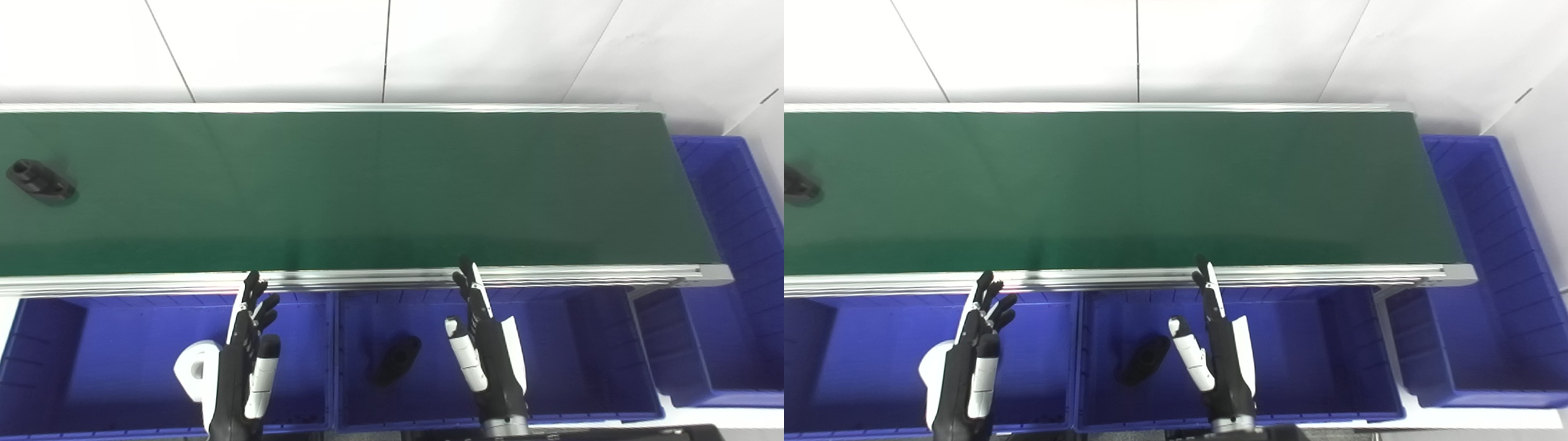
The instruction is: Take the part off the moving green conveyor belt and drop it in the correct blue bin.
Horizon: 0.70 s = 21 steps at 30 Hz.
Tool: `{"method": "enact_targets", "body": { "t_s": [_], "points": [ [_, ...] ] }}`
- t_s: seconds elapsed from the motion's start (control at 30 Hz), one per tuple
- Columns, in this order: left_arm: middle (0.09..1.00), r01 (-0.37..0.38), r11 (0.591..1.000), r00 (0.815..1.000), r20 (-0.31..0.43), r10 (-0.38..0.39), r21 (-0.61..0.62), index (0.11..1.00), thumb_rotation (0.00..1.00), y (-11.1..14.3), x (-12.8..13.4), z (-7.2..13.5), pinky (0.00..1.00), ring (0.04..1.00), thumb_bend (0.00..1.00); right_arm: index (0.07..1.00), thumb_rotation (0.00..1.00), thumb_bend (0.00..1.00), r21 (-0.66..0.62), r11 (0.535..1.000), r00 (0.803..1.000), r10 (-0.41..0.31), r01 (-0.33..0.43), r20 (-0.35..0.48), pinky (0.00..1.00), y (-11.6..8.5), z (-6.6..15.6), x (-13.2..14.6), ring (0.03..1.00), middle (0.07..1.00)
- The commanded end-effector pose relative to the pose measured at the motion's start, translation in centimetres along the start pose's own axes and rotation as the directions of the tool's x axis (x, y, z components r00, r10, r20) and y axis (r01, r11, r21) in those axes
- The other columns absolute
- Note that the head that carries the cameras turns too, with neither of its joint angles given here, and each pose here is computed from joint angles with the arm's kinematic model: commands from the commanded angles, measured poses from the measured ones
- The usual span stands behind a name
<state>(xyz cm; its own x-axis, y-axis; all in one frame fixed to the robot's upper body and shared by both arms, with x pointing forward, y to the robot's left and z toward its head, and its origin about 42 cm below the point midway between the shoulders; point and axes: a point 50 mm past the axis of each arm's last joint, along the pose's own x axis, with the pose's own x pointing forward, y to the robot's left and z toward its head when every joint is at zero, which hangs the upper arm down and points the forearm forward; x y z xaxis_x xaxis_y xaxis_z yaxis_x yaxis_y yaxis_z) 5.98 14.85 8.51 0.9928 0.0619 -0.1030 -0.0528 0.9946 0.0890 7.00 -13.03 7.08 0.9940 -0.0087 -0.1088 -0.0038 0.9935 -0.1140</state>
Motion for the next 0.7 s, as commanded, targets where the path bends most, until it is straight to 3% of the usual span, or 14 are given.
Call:
{"method": "enact_targets", "body": {
  "t_s": [0.0,0.43,0.67],
  "points": [
    [0.932,-0.028,0.999,0.998,0.059,0.029,-0.022,0.939,0.96,-0.25,-0.31,0.73,0.83,0.855,0.58,0.987,1.00,0.73,0.180,0.983,0.999,0.016,-0.022,0.035,0.98,6.46,2.40,-1.23,0.958,0.981],
    [0.904,-0.035,0.999,0.997,0.071,0.036,-0.020,0.921,0.94,-0.73,-0.26,0.96,0.78,0.828,0.63,0.980,1.00,0.71,0.166,0.986,0.999,0.015,-0.021,0.033,0.95,6.03,2.42,-1.31,0.946,0.974],
    [0.913,-0.018,0.999,0.996,0.081,0.020,-0.027,0.917,0.94,-0.98,-0.34,0.88,0.80,0.841,0.60,0.993,1.00,0.69,0.178,0.984,0.999,0.023,-0.027,0.025,0.98,5.58,2.58,-1.36,0.958,0.984]
  ]
}}
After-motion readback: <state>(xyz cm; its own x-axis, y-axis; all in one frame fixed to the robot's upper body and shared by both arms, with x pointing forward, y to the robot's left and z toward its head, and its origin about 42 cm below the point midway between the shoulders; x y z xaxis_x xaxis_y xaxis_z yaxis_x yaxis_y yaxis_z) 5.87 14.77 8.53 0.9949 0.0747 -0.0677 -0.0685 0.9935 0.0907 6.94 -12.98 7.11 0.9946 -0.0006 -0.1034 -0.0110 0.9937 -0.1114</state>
